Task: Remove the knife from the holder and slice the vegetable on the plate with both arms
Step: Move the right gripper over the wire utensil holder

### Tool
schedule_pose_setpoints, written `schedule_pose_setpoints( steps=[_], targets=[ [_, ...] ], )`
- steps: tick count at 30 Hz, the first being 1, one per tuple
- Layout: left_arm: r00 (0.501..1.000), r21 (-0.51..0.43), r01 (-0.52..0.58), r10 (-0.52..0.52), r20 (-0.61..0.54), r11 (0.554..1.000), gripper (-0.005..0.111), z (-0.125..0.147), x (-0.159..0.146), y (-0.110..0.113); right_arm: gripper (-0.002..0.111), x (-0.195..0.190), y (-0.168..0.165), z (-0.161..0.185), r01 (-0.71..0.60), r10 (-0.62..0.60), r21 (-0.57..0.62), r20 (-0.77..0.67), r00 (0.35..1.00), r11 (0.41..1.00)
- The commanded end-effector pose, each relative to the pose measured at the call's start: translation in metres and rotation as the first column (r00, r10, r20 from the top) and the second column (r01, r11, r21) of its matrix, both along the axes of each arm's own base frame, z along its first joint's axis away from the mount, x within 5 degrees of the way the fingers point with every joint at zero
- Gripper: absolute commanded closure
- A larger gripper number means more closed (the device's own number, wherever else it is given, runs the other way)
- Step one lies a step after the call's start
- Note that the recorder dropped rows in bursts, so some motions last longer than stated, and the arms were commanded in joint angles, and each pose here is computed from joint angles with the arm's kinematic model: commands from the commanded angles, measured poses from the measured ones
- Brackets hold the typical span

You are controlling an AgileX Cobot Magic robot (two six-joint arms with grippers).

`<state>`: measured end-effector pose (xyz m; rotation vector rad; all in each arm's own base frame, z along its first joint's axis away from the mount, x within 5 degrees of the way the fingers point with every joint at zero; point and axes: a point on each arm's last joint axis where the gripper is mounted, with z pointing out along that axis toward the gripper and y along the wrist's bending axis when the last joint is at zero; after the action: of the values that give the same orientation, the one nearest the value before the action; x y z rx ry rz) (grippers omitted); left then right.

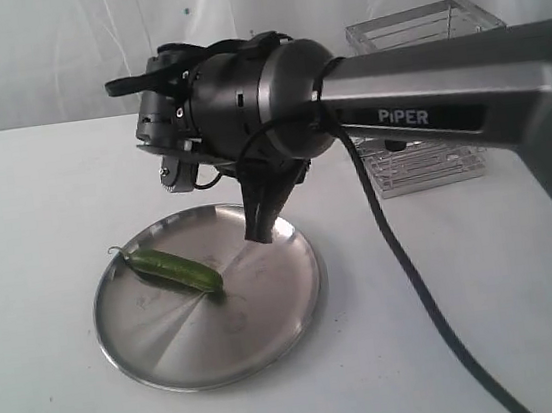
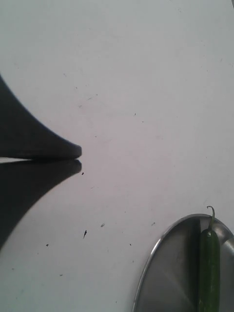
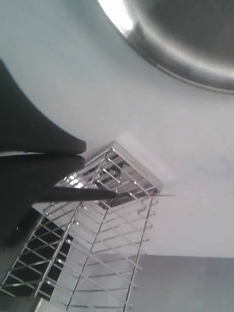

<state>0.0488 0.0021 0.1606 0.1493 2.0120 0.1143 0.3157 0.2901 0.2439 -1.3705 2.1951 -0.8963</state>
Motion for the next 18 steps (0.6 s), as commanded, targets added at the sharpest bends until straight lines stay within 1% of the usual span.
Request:
schedule_pose_setpoints(
  steps=[1,2,3,4,6,7,8,10,12,18],
  targets=[
    [1.0,-0.004,-0.001,0.001,0.002,1.0,0.107,-0.001,0.0,0.0,0.102,-0.003,-0.005,0.022,0.026,-0.028,0.061,0.034,0.999,0.998],
    [1.0,-0.004,-0.001,0.001,0.002,1.0,0.107,-0.001,0.0,0.0,0.096,-0.004,-0.006,0.023,0.032,-0.034,0.074,0.023,0.999,0.997],
    [1.0,-0.004,-0.001,0.001,0.002,1.0,0.107,-0.001,0.0,0.0,0.085,-0.005,-0.007,0.025,0.034,-0.035,0.085,0.017,0.999,0.996],
    [1.0,-0.004,-0.001,0.001,0.002,1.0,0.107,-0.001,0.0,0.0,0.079,-0.005,-0.007,0.026,0.027,-0.028,0.081,0.016,0.999,0.996],
    [1.0,-0.004,-0.001,0.001,0.002,1.0,0.107,-0.001,0.0,0.0,0.058,-0.003,-0.009,0.025,0.027,-0.029,0.069,0.019,0.999,0.997],
    [1.0,-0.004,-0.001,0.001,0.002,1.0,0.107,-0.001,0.0,0.0,0.053,0.001,-0.012,0.022,0.041,-0.042,0.066,0.014,0.999,0.997],
    [1.0,-0.004,-0.001,0.001,0.002,1.0,0.107,-0.001,0.0,0.0,0.051,0.006,-0.016,0.018,0.06,-0.061,0.063,0.006,0.998,0.996],
    [1.0,-0.004,-0.001,0.001,0.002,1.0,0.107,-0.001,0.0,0.0,0.05,0.017,-0.029,0.01,0.109,-0.109,0.049,-0.004,0.994,0.993],
    [1.0,-0.004,-0.001,0.001,0.002,1.0,0.107,-0.001,0.0,0.0,0.05,0.026,-0.042,0.006,0.169,-0.169,0.06,-0.005,0.986,0.984],
    [1.0,-0.004,-0.001,0.001,0.002,1.0,0.107,-0.001,0.0,0.0,0.05,0.034,-0.055,0.004,0.224,-0.223,0.077,-0.017,0.975,0.972]
  ],
)
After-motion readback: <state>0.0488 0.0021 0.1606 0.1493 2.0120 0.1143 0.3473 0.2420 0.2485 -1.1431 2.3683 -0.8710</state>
